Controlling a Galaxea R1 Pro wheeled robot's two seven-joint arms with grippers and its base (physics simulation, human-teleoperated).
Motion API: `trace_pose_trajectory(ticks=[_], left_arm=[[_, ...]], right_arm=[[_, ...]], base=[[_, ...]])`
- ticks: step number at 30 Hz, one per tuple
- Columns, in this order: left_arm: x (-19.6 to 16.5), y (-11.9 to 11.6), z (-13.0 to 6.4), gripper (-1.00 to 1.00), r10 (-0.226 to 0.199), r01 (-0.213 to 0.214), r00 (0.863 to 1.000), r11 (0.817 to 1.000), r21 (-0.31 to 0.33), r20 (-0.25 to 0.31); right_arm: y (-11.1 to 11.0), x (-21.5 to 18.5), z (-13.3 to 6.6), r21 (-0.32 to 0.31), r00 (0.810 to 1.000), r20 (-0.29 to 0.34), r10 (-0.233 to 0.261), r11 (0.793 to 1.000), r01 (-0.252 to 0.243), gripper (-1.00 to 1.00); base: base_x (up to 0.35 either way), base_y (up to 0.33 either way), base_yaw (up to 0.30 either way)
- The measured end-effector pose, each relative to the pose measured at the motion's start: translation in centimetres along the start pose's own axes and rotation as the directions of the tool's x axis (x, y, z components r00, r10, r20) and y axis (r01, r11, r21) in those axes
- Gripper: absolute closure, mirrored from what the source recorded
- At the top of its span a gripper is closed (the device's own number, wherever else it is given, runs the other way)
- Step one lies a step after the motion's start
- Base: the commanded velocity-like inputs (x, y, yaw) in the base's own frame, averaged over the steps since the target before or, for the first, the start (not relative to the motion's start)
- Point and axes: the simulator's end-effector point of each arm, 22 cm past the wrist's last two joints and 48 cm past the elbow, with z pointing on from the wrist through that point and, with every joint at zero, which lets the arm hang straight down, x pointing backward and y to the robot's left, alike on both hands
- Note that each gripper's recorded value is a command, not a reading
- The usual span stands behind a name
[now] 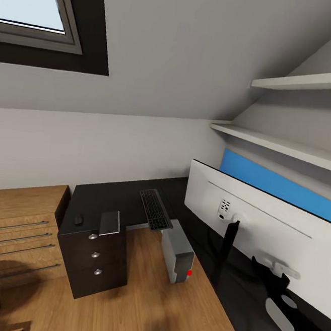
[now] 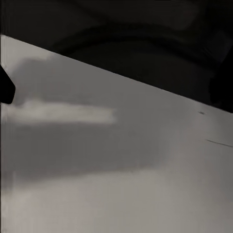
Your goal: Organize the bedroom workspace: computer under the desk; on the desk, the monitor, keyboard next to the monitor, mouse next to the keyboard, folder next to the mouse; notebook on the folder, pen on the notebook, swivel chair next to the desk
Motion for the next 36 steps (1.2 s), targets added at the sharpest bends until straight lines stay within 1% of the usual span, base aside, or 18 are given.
trace_pose_trajectory(ticks=[1, 6, 8, 15, 20, 25, 32, 36], left_arm=[[0.0, 0.0, 0.0, -1.00, 0.000, 0.000, 1.000, 1.000, 0.000, 0.000], [-0.1, -0.1, 0.0, -1.00, 0.003, -0.003, 1.000, 1.000, 0.003, 0.003], [-0.1, 0.0, 0.0, -1.00, 0.004, -0.004, 1.000, 1.000, 0.003, 0.003], [0.0, -0.3, 0.0, -1.00, 0.008, -0.008, 1.000, 1.000, 0.015, 0.003], [0.0, -0.4, 0.0, -1.00, 0.009, -0.009, 1.000, 1.000, 0.020, 0.002], [0.0, -0.4, 0.0, -1.00, 0.009, -0.009, 1.000, 1.000, 0.021, 0.002], [0.1, -0.4, 0.0, -1.00, 0.010, -0.010, 1.000, 1.000, 0.021, -0.002], [0.1, -0.5, 0.0, -1.00, 0.013, -0.013, 1.000, 1.000, 0.024, -0.004]], right_arm=[[-0.2, 0.2, 0.0, 0.005, 1.000, -0.003, -0.002, 1.000, 0.002, -1.00], [-3.0, 2.0, -0.1, 0.063, 0.999, -0.042, -0.022, 0.998, 0.024, -1.00], [-3.6, 2.3, -0.1, 0.074, 0.998, -0.050, -0.025, 0.997, 0.029, -1.00], [-4.1, 2.5, -0.2, 0.083, 0.998, -0.055, -0.028, 0.996, 0.032, -1.00], [-5.0, 2.1, 0.0, 0.093, 0.998, -0.050, -0.036, 0.995, 0.040, -1.00], [-5.2, 1.9, 0.0, 0.096, 0.998, -0.048, -0.035, 0.995, 0.039, -1.00], [-5.8, 1.6, 0.1, 0.102, 0.998, -0.044, -0.041, 0.994, 0.045, -1.00], [-6.4, 1.2, 0.1, 0.117, 0.999, -0.035, -0.021, 0.993, 0.025, -1.00]], base=[[0.000, 0.000, 0.000], [0.000, 0.000, 0.000], [0.027, 0.000, 0.000], [0.219, -0.009, 0.000], [0.030, -0.001, 0.000], [0.203, -0.082, 0.000], [0.040, -0.012, 0.000], [0.228, -0.052, 0.000]])
